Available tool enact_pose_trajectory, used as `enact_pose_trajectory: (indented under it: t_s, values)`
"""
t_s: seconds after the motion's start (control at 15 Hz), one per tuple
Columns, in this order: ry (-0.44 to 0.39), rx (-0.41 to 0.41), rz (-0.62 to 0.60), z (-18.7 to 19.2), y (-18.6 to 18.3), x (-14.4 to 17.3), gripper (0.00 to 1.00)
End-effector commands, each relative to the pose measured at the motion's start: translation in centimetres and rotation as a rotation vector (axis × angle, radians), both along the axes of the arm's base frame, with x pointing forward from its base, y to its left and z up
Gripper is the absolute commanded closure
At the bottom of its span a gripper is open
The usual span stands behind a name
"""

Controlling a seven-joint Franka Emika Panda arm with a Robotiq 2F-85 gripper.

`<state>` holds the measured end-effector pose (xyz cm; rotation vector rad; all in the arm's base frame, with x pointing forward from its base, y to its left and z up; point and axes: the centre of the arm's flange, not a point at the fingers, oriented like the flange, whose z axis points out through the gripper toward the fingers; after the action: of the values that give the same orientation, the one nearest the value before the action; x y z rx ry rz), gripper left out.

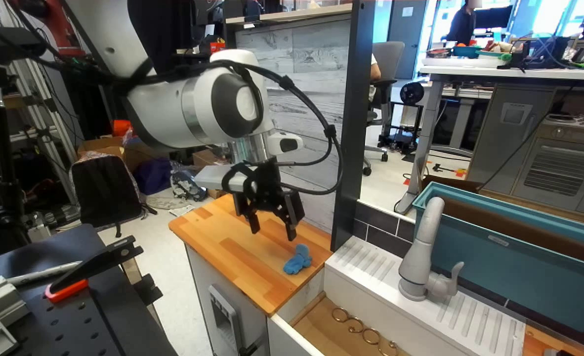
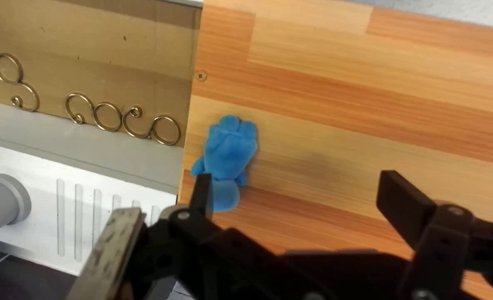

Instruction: Move the blue plush toy to the right side of the counter.

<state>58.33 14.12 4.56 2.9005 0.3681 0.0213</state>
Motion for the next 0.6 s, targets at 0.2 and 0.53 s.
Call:
enact_pose_trajectory:
  t_s: [0.2, 0.53]
  values:
    - [0.122, 0.115, -0.069, 8.1, -2.3, -6.3, 0.00]
    - [0.128, 0.121, -0.104, 8.0, -3.1, -6.4, 0.00]
